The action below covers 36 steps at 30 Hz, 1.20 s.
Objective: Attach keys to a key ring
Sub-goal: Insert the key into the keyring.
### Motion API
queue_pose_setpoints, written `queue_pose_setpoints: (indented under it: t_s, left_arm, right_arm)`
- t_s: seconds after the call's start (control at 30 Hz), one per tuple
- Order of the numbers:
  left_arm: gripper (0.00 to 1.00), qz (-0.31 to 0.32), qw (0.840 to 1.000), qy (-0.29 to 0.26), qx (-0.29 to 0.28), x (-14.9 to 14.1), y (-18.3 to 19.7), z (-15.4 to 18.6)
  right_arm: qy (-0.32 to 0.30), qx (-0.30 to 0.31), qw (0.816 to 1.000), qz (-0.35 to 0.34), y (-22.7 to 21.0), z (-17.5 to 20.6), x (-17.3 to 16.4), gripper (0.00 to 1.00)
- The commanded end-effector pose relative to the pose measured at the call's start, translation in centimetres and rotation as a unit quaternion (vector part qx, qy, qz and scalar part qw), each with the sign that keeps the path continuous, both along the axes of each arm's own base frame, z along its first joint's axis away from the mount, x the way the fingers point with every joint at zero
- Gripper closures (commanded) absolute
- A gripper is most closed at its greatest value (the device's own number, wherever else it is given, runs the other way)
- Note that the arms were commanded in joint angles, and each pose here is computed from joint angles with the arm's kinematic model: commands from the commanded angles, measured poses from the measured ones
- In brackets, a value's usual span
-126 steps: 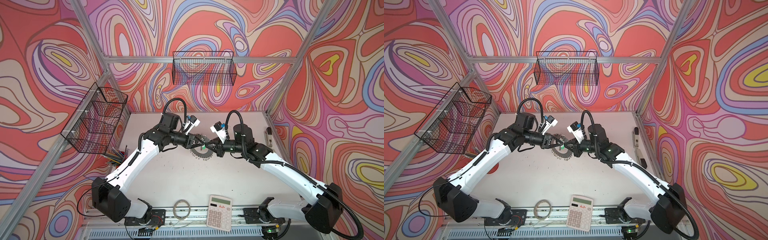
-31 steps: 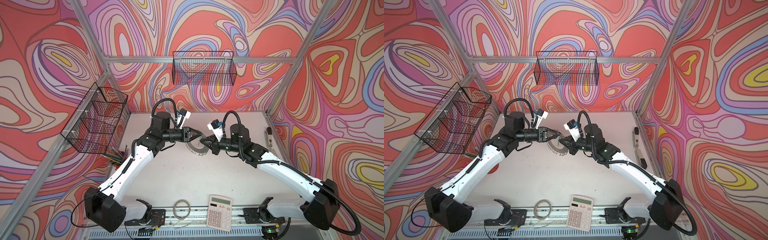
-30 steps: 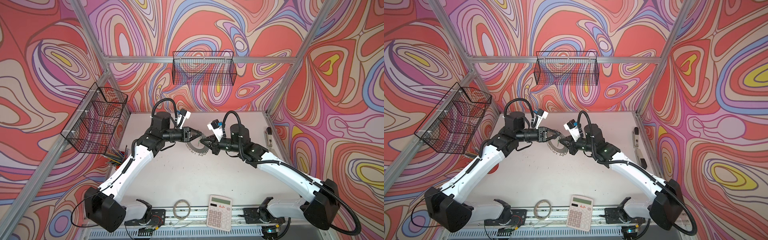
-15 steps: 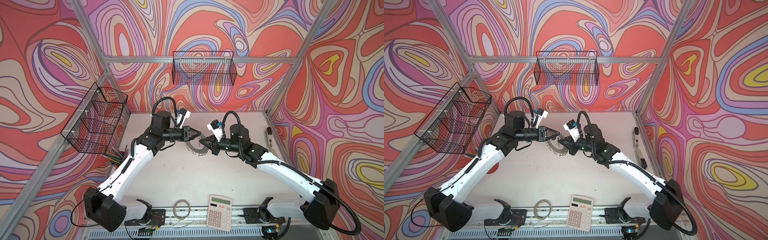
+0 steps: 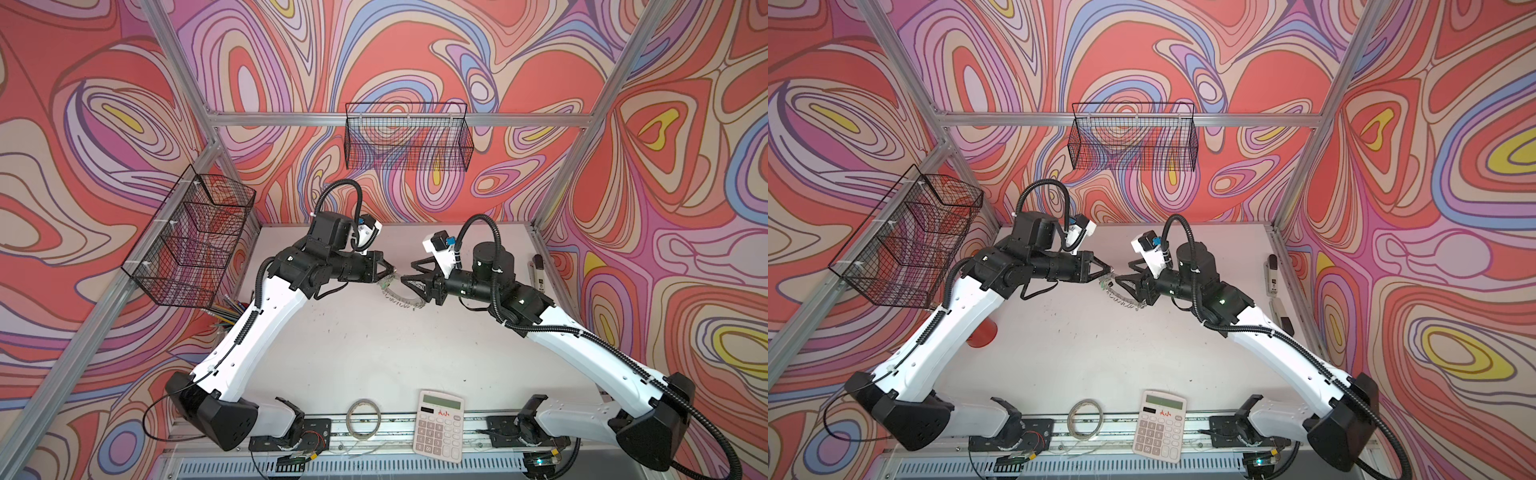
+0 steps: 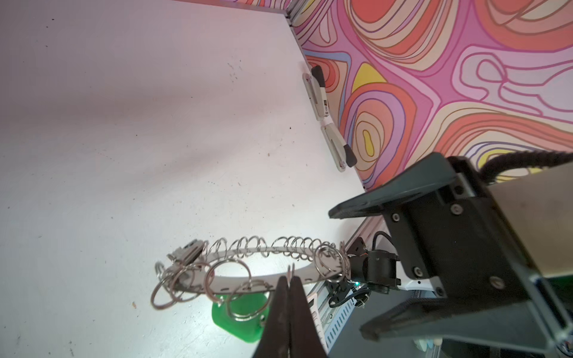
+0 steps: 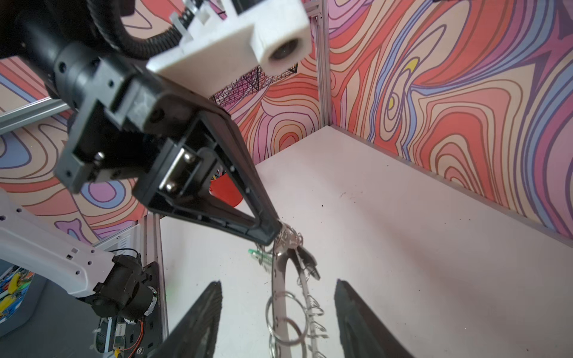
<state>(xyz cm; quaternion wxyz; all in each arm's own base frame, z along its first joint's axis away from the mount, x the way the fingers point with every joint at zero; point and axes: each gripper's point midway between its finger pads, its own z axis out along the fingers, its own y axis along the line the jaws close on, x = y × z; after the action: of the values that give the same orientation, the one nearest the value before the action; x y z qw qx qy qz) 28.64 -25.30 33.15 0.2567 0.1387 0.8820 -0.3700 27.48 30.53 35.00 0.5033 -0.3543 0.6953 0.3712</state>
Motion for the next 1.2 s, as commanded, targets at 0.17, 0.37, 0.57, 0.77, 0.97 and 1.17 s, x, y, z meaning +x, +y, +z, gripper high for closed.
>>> queue_pose_setpoints:
  t_s: [0.17, 0.37, 0.57, 0.77, 0.97, 1.17]
  left_arm:
    - [1.00, -0.001, 0.998, 0.026, 0.057, -0.7, 0.4, -0.2]
    - [1.00, 0.020, 0.998, 0.022, 0.061, -0.3, 0.6, 0.3]
    - [1.00, 0.049, 0.996, 0.021, 0.066, 0.4, 0.6, 0.0]
    - [1.00, 0.069, 0.996, 0.016, 0.046, 1.0, 0.2, 0.5]
    - [1.00, 0.078, 0.996, 0.021, 0.036, 1.0, 0.3, 0.7]
    - [1.00, 0.084, 0.995, 0.020, 0.040, 0.5, 0.8, 0.5]
  right_arm:
    - [-0.002, -0.034, 0.999, 0.024, 1.8, -1.9, 1.2, 0.33]
    - [-0.007, -0.031, 0.999, 0.042, 2.7, -2.6, 0.6, 0.30]
    - [-0.019, -0.013, 0.998, 0.053, 3.8, -1.9, 0.4, 0.27]
    - [-0.022, -0.027, 0.999, 0.033, 4.5, -2.5, 1.5, 0.27]
    - [-0.027, -0.024, 0.999, -0.016, 4.2, -2.2, 3.2, 0.28]
    - [-0.023, -0.029, 0.997, -0.068, 3.1, -2.3, 4.6, 0.42]
